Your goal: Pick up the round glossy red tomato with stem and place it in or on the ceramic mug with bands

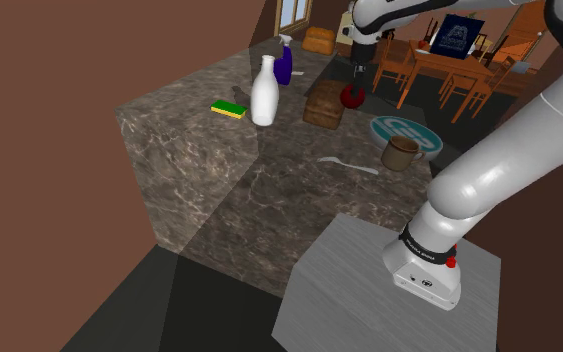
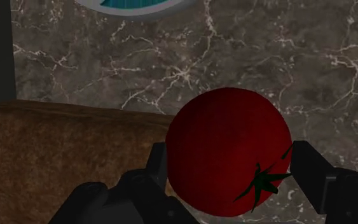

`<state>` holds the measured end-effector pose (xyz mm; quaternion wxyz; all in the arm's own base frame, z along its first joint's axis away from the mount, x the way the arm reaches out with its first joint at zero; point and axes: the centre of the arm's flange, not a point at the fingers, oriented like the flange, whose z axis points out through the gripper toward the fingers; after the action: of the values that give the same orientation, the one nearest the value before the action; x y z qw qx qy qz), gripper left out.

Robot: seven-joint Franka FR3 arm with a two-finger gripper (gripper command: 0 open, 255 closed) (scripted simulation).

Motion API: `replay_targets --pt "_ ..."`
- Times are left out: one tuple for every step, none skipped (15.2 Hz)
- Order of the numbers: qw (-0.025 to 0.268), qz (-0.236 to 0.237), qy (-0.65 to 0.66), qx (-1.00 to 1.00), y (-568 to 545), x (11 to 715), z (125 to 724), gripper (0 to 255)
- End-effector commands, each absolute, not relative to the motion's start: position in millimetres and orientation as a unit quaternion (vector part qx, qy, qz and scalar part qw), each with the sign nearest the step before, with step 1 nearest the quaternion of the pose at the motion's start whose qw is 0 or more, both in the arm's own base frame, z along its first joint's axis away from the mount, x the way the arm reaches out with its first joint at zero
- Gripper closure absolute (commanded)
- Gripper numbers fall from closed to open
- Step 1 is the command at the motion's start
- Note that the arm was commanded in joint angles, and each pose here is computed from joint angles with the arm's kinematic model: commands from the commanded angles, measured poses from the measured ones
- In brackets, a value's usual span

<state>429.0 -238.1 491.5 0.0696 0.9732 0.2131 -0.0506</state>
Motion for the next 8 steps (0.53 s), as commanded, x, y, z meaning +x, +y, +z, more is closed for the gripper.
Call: replay_targets --pt "0.070 -0.051 0.213 0.973 -238 428 503 255" --pt "0.070 -0.051 0.213 0.973 -238 428 508 255" --pt "0.070 -0.051 0.213 0.973 -238 428 509 255" --pt "0.070 -0.051 0.213 0.973 -239 415 510 255" --pt "0.070 -0.051 0.213 0.973 -239 402 510 255" --pt "0.070 -0.051 0.213 0.973 -240 389 511 255" --pt "0.070 -0.051 0.213 0.973 -241 376 511 255" --pt "0.070 -0.051 0.213 0.973 -242 363 512 255"
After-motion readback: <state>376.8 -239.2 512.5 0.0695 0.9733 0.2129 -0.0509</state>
